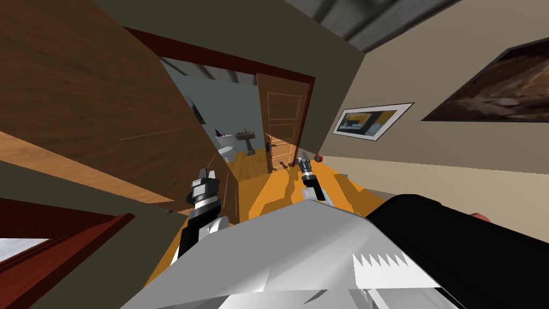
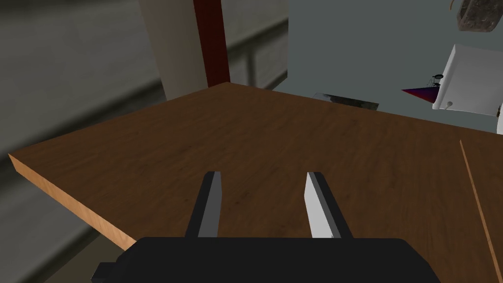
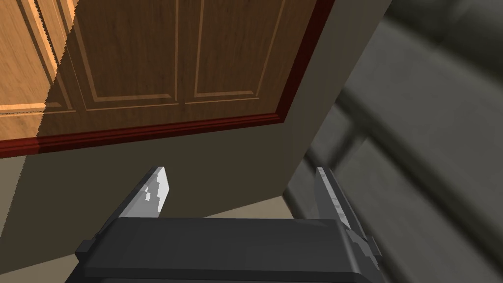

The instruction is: Pull the door open

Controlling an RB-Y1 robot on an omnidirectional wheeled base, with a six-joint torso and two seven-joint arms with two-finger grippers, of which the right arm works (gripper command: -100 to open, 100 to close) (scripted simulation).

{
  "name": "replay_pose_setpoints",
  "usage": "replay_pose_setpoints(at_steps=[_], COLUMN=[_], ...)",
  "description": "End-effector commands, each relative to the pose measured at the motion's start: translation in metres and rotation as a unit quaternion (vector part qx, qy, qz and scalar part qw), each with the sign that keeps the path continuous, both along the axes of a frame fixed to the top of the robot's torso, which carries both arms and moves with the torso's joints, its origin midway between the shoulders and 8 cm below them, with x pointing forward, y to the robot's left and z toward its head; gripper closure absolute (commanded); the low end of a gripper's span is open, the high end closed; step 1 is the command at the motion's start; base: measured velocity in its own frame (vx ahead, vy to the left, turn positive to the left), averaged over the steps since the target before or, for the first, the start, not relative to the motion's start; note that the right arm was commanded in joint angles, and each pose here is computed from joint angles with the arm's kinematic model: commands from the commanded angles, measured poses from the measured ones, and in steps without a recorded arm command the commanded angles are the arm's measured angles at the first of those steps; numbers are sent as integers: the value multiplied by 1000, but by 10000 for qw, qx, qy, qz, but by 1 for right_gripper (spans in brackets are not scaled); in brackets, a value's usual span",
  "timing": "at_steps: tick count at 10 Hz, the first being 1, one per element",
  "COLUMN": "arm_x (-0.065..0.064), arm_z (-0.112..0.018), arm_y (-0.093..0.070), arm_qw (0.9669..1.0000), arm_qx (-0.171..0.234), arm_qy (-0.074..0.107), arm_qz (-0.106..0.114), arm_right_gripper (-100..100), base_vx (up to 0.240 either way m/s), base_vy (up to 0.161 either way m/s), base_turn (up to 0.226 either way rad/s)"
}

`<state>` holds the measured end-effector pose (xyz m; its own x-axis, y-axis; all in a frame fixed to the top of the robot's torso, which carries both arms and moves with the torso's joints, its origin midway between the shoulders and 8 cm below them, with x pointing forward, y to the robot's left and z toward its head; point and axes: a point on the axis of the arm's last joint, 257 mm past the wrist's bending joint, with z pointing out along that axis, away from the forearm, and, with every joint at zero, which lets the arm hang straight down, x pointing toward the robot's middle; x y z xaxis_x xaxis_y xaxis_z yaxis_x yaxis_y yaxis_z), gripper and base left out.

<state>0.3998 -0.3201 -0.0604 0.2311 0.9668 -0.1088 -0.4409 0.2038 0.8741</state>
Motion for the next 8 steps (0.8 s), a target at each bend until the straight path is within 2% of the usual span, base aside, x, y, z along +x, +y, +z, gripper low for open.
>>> replay_pose_setpoints(at_steps=[1,7,8], arm_x=[7,23,29], arm_z=[-12,-41,-50], arm_y=[-3,-14,-19], arm_qw=[9999,9991,9986], arm_qx=[-12,-11,-1], arm_qy=[126,426,530], arm_qz=[18,28,25], arm_right_gripper=[-100,-100,-100], base_vx=[147,99,134], base_vy=[-17,-5,4], base_turn=[83,85,139])
